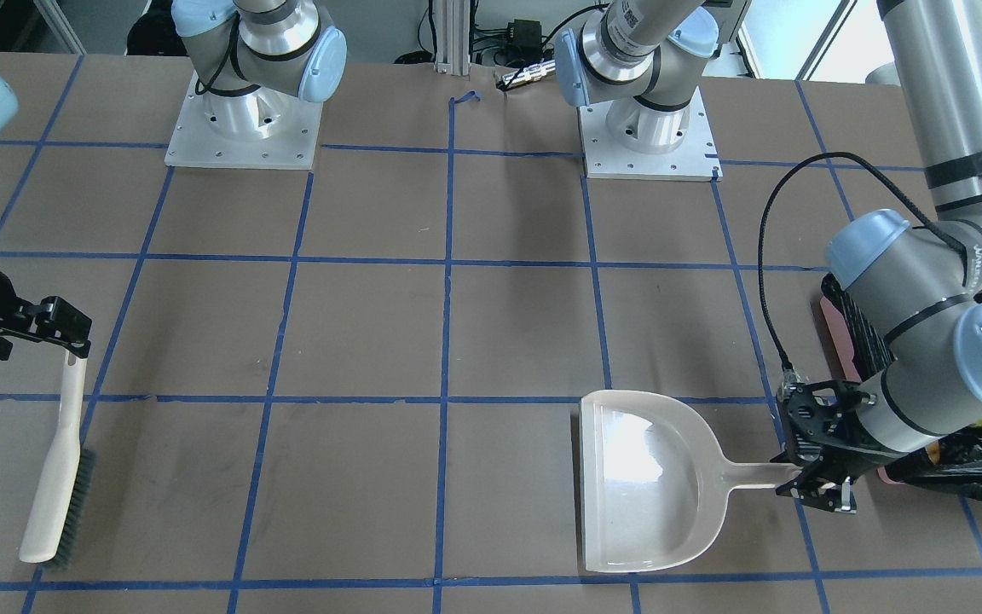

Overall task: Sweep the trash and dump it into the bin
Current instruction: 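Return the dustpan to the table with the left gripper, then set down the brush and open the right gripper while the left releases the dustpan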

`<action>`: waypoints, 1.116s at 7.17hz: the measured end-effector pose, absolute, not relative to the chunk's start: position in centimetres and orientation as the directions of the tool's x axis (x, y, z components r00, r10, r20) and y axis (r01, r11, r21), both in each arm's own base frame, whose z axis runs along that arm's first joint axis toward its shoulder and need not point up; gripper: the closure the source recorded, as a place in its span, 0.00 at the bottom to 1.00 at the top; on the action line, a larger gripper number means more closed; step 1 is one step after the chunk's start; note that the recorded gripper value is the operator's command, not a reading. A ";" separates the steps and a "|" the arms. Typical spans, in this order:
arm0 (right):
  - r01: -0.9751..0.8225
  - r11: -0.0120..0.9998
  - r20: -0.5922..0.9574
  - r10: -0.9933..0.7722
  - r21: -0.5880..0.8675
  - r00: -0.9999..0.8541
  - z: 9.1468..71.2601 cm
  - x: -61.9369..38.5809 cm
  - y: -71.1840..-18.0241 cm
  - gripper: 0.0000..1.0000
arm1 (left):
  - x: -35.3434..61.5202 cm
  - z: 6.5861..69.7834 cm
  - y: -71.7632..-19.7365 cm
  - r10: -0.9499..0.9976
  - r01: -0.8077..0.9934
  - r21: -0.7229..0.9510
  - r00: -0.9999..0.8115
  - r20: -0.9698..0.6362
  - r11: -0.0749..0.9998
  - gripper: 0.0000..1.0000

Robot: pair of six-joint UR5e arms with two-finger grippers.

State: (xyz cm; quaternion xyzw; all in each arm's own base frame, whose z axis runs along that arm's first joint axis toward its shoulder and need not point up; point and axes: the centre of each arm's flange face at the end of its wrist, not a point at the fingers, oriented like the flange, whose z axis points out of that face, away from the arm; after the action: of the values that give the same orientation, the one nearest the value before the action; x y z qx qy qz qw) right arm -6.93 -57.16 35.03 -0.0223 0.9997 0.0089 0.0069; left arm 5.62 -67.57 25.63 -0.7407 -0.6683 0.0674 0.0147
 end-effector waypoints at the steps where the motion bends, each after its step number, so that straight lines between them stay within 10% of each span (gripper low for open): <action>1: -0.066 0.998 0.000 -0.066 0.021 -0.998 37.3 -4.6 -57.7 0.00 | 5.1 25.1 -67.5 0.991 0.986 -0.115 0.111 -0.072 -0.119 1.00; 8: -0.095 0.992 0.033 -0.092 -0.087 -0.995 47.1 11.1 -52.7 0.00 | 3.6 25.1 -67.9 0.991 0.990 -0.103 0.080 -0.108 -0.091 1.00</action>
State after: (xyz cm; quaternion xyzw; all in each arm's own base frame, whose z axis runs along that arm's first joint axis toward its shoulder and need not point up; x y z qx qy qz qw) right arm 11.12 -52.75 47.13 -0.0469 0.9978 -0.0445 -0.0145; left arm 3.63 -67.93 25.12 -0.7349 -0.6740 0.0751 0.0015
